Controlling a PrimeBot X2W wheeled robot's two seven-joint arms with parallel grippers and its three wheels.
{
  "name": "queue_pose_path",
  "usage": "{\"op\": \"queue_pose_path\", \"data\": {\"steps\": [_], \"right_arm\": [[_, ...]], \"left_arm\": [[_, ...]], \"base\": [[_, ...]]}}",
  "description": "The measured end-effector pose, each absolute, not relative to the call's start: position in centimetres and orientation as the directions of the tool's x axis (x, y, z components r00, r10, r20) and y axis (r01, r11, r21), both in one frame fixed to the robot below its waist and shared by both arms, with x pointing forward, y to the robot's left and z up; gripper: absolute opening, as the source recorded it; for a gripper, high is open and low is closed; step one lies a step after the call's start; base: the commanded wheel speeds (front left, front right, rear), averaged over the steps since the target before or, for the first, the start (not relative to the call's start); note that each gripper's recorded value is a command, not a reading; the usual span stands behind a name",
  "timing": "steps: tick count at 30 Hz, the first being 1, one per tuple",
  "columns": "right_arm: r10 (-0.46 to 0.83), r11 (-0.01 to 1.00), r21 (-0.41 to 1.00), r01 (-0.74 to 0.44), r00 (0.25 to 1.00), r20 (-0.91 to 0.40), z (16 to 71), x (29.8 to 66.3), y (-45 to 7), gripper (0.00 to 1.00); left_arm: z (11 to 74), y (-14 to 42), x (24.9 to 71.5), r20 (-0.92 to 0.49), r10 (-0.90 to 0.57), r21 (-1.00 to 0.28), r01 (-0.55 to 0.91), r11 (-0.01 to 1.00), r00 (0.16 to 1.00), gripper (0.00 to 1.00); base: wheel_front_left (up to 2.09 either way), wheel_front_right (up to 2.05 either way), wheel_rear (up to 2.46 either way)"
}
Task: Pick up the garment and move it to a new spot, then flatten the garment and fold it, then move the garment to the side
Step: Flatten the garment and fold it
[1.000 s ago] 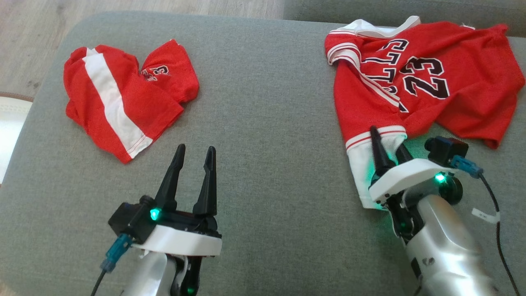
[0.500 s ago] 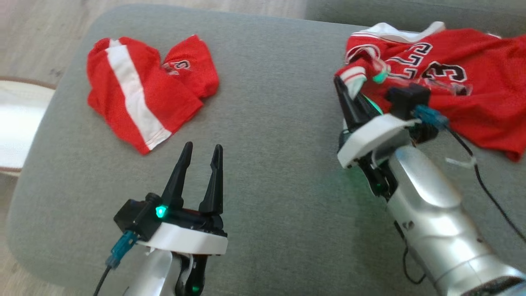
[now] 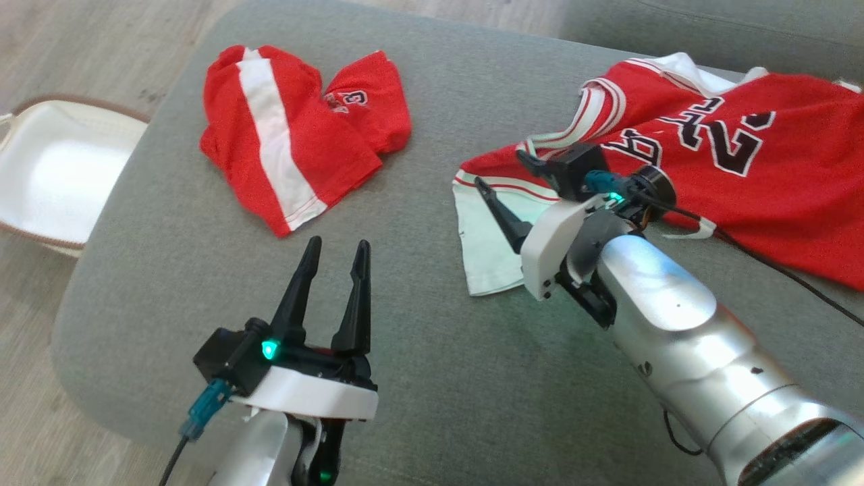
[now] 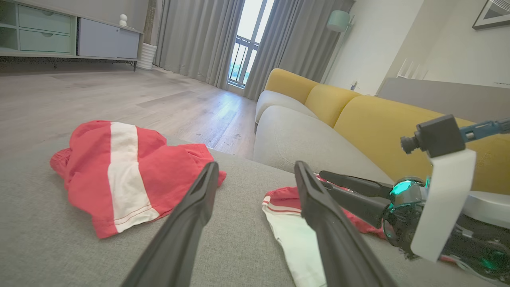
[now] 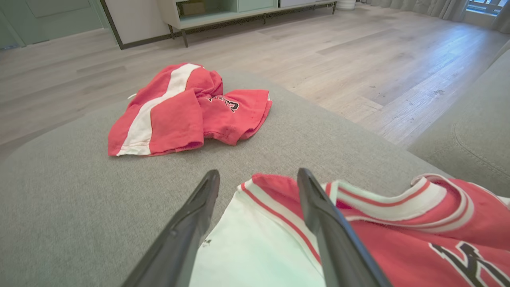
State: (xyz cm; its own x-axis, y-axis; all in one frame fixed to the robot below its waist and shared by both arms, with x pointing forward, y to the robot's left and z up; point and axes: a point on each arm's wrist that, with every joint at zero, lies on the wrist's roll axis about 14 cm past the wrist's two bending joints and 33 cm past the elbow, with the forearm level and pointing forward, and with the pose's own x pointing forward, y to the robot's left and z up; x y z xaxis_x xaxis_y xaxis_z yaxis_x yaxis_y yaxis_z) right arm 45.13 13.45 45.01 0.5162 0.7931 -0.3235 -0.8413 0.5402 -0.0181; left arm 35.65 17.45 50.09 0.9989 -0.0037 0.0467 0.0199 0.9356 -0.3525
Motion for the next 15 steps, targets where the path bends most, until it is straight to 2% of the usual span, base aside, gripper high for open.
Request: {"op": "queue_pose_path", "data": {"steps": [7, 11, 15], "right_arm": [[0.786, 0.560, -0.029, -0.828, 0.542, -0.296, 45.8, 45.2, 12.0, 1.00], [0.752, 0.636, -0.003, -0.772, 0.620, -0.224, 47.4, 46.6, 9.5, 1.00], [0.665, 0.743, 0.035, -0.668, 0.733, -0.143, 49.0, 48.6, 5.3, 1.00]], "left_arm": [[50.2, 16.5, 36.6, 0.055, -0.036, -0.359, 0.053, 0.932, 0.998, 1.00], [50.8, 15.2, 37.5, 0.078, -0.079, -0.362, 0.102, 0.927, 0.994, 1.00], [51.2, 13.8, 38.3, 0.096, -0.123, -0.358, 0.150, 0.922, 0.988, 1.00]], "base": [[0.00, 0.00, 0.00], [0.00, 0.00, 0.00], [0.00, 0.00, 0.00]]}}
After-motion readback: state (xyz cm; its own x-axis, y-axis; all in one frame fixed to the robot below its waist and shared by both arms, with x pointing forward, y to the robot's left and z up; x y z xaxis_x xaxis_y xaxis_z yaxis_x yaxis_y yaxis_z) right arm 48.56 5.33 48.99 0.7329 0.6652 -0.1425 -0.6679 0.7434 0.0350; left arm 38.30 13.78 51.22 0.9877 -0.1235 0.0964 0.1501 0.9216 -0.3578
